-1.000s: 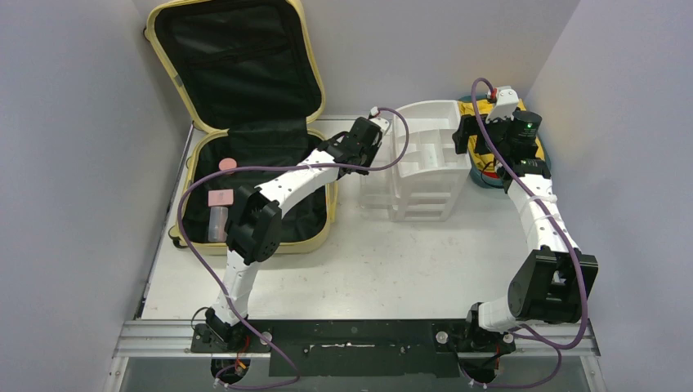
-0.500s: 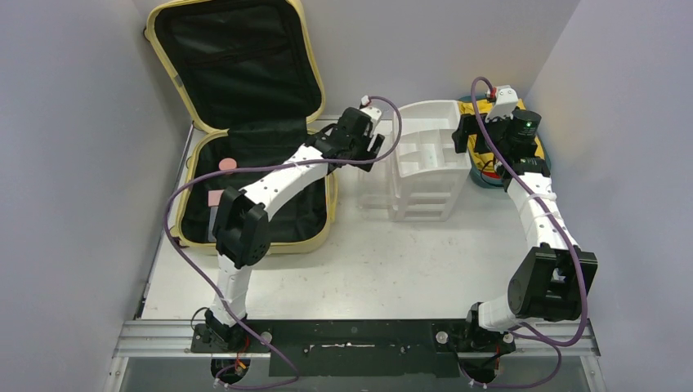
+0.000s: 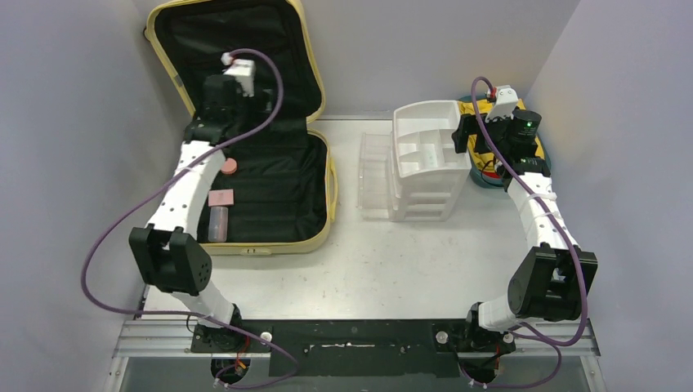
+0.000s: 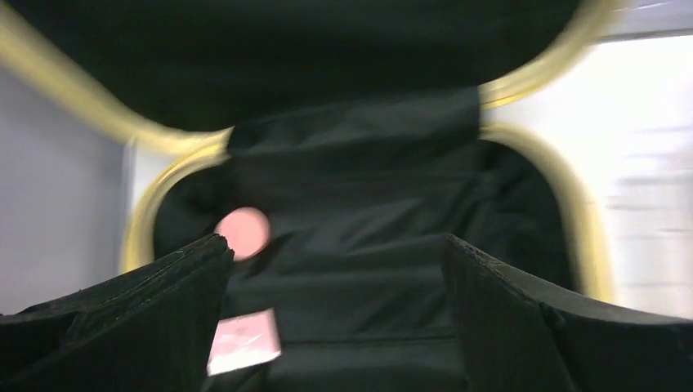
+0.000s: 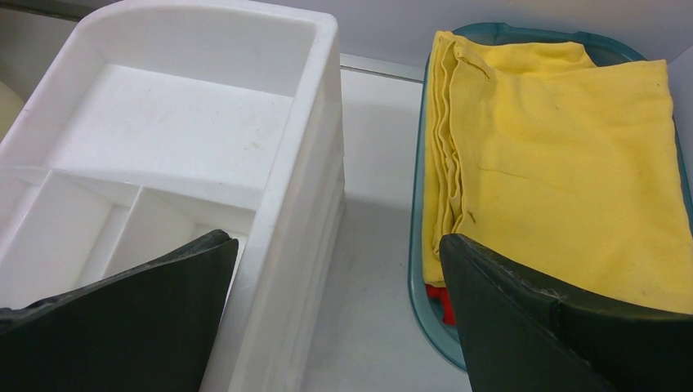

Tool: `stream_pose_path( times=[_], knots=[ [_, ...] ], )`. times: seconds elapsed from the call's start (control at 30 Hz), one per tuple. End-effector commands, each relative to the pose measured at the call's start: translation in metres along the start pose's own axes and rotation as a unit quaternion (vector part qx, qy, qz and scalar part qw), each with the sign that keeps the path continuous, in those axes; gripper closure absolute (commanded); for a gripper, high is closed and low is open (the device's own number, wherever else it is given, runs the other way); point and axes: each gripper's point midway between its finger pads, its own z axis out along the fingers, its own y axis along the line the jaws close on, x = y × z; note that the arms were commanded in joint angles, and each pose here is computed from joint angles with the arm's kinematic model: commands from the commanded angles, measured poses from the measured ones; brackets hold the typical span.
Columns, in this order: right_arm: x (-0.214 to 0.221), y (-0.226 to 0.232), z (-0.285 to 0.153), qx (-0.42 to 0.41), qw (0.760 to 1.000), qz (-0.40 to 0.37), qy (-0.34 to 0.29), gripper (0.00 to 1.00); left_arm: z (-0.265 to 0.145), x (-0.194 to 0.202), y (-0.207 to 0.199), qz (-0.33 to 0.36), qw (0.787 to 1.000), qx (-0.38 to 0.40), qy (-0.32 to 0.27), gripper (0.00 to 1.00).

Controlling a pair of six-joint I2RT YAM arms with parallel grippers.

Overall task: Open, take out, and arrange the luggage
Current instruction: Pick up the personal item from the luggage.

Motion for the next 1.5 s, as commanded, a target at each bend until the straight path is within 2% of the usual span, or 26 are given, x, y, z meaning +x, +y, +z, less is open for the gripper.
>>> stream_pose_path(
  times=[0.0, 0.13, 0.3, 0.43, 0.6, 1.03, 1.47],
  knots=[
    [0.006, -0.004, -0.002, 0.000, 1.000, -0.010, 0.015, 0.00, -0.007, 0.044, 0.074, -0.002, 0.999, -0.041, 0.036, 0.03],
    [0.009, -0.004, -0.001, -0.003, 1.000, -0.009, 0.019, 0.00, -0.007, 0.085, 0.129, -0.029, 0.994, -0.079, 0.064, 0.03],
    [0.009, -0.003, 0.000, -0.006, 1.000, -0.007, 0.020, 0.00, 0.014, 0.133, 0.142, -0.038, 0.991, -0.059, 0.116, 0.03],
    [0.009, -0.002, -0.001, -0.006, 1.000, -0.007, 0.019, 0.00, 0.037, 0.155, 0.144, -0.037, 0.990, -0.051, 0.129, 0.03],
    [0.009, -0.002, -0.001, -0.009, 1.000, -0.005, 0.019, 0.00, 0.063, 0.168, 0.146, -0.038, 0.990, -0.045, 0.125, 0.03],
    [0.011, -0.004, -0.001, -0.010, 1.000, 0.002, 0.020, 0.00, 0.112, 0.199, 0.170, -0.035, 0.985, -0.090, 0.142, 0.03],
    [0.015, -0.003, 0.001, -0.016, 1.000, 0.010, 0.023, 0.00, 0.134, 0.204, 0.186, -0.037, 0.982, -0.122, 0.136, 0.03]
  ],
)
